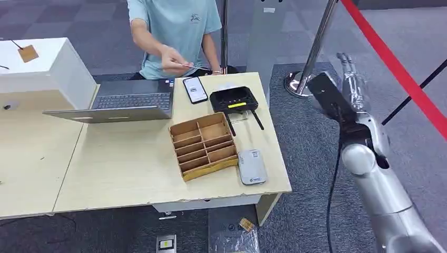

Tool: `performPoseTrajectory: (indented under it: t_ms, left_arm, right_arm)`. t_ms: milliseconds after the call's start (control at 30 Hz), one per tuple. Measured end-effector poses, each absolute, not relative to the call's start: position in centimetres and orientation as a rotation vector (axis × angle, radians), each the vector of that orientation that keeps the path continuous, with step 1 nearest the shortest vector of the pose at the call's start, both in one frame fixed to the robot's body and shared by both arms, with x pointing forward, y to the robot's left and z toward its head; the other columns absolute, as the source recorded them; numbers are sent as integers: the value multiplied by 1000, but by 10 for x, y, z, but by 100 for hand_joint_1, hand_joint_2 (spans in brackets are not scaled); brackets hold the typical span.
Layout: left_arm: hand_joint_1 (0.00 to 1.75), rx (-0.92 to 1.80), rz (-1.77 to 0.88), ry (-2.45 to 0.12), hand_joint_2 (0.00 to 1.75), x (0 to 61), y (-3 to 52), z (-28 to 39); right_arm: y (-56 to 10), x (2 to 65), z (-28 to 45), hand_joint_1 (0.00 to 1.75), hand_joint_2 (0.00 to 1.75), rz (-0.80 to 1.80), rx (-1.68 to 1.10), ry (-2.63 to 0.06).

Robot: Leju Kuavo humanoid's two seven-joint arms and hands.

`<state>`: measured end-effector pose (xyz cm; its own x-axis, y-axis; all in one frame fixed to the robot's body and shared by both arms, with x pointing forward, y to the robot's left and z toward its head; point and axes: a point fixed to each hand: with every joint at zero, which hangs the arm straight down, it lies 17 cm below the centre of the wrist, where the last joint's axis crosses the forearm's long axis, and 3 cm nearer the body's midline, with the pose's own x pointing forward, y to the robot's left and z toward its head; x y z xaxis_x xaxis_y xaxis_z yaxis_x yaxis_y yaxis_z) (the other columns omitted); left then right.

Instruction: Pass the card to the sensor for recognition and then transmit it.

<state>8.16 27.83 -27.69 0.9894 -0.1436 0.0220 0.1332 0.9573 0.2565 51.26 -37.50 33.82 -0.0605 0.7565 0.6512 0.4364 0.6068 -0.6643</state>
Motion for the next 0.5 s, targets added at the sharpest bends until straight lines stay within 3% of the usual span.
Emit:
performPoseTrajectory:
  t_ms: [67,100,500]
  left_arm:
    - [0,257,-148,-46,175,82,278,-277]
    - [0,256,-152,-47,175,82,278,-277]
    - [0,254,-238,-81,175,87,282,-277]
  right_arm:
    - [-348,517,344,0,0,417,-974,-1718]
    - [-333,520,346,0,175,454,-963,-1729]
    - [-189,518,328,0,175,915,-985,-1776]
